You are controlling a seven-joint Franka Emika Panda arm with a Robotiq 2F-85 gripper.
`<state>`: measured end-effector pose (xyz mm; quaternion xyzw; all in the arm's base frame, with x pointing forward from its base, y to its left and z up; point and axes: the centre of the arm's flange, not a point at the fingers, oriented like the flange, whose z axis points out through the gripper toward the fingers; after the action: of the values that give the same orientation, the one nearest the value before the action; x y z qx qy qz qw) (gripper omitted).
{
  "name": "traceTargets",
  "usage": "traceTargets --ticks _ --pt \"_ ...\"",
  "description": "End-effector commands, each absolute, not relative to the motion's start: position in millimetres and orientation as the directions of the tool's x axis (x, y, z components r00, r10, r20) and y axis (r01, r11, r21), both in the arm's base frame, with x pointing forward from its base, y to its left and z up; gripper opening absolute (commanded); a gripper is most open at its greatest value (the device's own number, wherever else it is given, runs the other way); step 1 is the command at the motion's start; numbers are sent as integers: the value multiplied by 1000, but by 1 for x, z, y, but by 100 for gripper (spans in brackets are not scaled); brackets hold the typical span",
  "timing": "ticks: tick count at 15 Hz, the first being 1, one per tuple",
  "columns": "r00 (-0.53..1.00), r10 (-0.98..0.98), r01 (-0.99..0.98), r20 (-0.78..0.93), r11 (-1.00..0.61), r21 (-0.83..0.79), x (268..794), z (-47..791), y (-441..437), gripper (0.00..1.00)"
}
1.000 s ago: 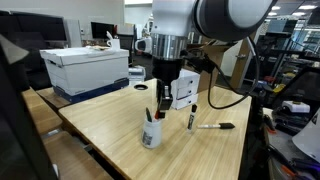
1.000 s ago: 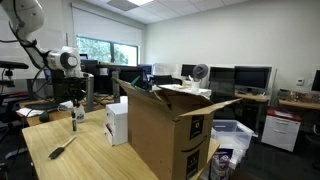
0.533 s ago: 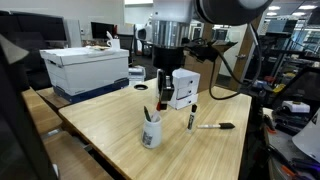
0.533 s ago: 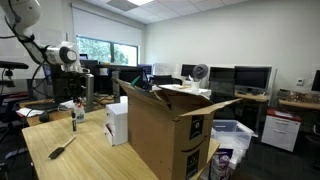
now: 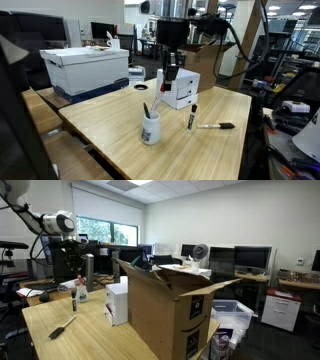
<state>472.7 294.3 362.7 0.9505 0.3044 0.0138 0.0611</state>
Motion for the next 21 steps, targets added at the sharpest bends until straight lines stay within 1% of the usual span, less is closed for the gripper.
traceTargets --ticks 1,8,21 --pt "828 559 556 -33 -813 171 460 387 288 8" --pt "829 540 559 -146 -810 179 442 395 273 8" --pt "823 494 532 -280 -843 74 403 329 239 8"
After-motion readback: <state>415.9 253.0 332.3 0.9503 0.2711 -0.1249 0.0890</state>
